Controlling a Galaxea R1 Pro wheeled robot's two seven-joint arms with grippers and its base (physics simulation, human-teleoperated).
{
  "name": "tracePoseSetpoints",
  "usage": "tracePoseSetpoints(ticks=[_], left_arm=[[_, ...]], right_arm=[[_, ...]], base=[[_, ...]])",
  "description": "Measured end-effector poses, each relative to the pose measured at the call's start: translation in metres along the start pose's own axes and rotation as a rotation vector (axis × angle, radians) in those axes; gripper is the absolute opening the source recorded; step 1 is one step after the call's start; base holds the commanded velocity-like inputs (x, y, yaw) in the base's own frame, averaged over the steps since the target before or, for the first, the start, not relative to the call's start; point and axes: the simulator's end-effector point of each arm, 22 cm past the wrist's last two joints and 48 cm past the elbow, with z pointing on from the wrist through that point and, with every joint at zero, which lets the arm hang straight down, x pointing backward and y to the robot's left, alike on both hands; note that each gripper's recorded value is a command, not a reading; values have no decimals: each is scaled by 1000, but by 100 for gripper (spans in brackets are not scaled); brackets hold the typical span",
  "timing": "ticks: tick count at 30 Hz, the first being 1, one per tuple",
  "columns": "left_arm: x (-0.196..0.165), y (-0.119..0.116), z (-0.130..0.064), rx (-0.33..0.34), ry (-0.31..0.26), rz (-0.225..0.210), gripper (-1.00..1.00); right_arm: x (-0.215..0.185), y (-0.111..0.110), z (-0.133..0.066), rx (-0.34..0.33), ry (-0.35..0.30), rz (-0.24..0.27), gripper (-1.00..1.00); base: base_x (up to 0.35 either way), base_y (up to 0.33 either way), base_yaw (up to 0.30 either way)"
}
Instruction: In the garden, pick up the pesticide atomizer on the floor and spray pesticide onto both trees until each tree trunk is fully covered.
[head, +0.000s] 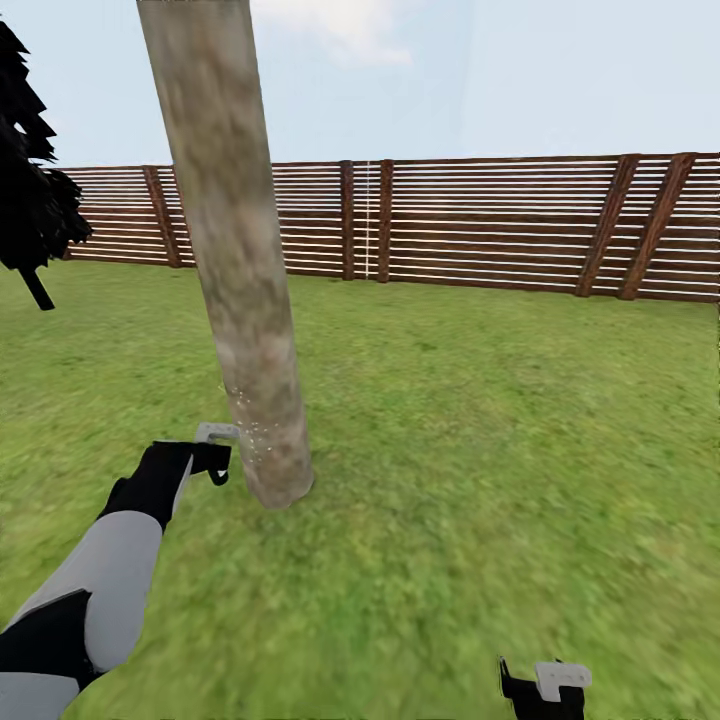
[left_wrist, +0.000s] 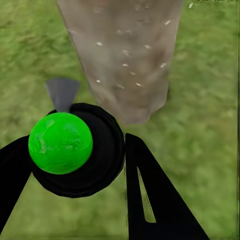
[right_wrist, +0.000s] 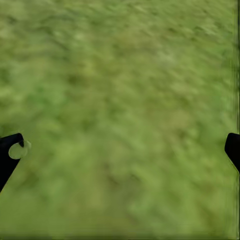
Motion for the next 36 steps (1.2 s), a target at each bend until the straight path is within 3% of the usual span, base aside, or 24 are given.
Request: tracePoseSetpoints(ticks=[11,18,29,36], left_arm=[[2,3,0,-8,3,-1,-100],[8,10,2,-47,17,1,-100],[9,9,2,-47,17,-3,-100],[10,12,2,-51,19,-6,-100]], right_arm=[[0,0,0,1,0,1,100],[0,0,0,1,0,1,100],[0,0,0,1,0,1,100],[0,0,0,1,0,1,100]], base=[[-48,-269,1],[55,-274,219],[190,-229,16],[182,-223,251]])
